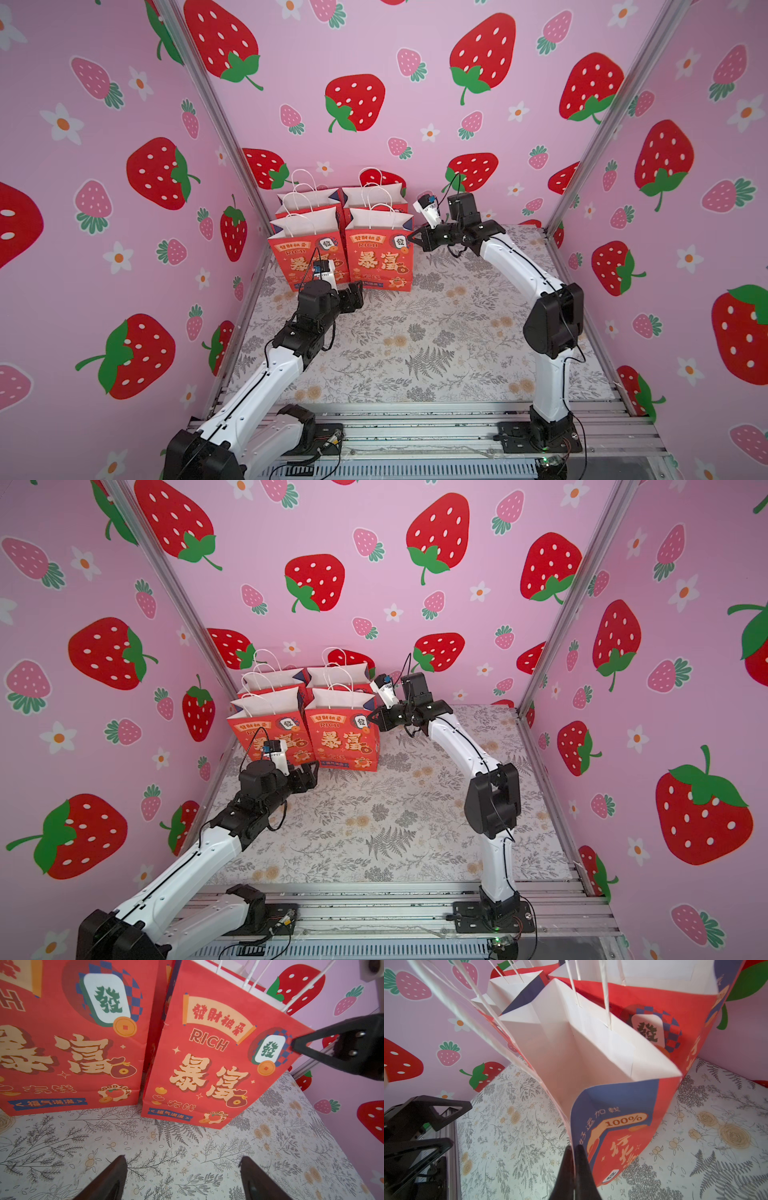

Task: Put away the paper bag
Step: Pick up the paper bag from the center of the board, then press the paper bag.

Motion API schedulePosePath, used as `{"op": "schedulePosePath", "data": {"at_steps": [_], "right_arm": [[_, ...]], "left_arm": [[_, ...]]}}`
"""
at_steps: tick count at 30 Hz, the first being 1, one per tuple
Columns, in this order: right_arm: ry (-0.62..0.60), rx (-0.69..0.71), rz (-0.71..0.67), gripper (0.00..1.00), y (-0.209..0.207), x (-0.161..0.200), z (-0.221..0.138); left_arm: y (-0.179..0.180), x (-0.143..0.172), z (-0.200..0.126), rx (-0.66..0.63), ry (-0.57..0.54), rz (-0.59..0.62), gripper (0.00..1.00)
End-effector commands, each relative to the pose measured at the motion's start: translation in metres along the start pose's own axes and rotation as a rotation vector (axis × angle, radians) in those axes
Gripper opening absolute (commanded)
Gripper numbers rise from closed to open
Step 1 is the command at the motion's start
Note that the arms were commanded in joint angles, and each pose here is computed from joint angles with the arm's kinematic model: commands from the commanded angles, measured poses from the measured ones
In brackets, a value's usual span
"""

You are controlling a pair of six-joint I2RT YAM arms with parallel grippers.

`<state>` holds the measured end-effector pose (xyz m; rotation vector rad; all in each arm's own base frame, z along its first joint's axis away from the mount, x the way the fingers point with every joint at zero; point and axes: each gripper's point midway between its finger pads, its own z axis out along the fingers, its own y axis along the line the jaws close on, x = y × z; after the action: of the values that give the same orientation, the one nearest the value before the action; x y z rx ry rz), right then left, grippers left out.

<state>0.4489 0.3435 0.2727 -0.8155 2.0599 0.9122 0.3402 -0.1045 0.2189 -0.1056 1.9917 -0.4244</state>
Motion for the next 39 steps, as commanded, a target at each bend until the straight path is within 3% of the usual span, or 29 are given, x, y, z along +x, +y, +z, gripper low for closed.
{"op": "schedulePosePath", "data": {"at_steps": [1,11,21,31,36,39], "right_arm": [[-0.018,0.018,-0.027,0.0,0.026,-0.006,-0.041],[-0.001,0.018,-0.042,0.0,0.064,0.005,-0.122],[0.021,-0.126,-0.036,0.0,0.106,0.023,-0.192],[-0.002,-0.259,-0.046,0.0,0.134,0.024,-0.212],[-0.015,-0.307,-0.045,0.0,0.141,0.021,-0.215],[-0.025,-0.316,-0.039,0.0,0.143,0.019,-0.217]], "left_arm": [[-0.014,-0.018,-0.005,0.055,-0.049,0.005,0.86],[-0.046,-0.022,-0.017,0.245,-0.074,0.021,0.93],[-0.092,-0.021,-0.019,0.5,-0.009,0.02,0.99],[-0.127,-0.026,-0.027,0.702,0.049,-0.011,0.99],[-0.145,-0.032,-0.039,0.798,0.063,-0.018,0.77],[-0.151,-0.033,-0.044,0.826,0.072,-0.011,0.52]]}}
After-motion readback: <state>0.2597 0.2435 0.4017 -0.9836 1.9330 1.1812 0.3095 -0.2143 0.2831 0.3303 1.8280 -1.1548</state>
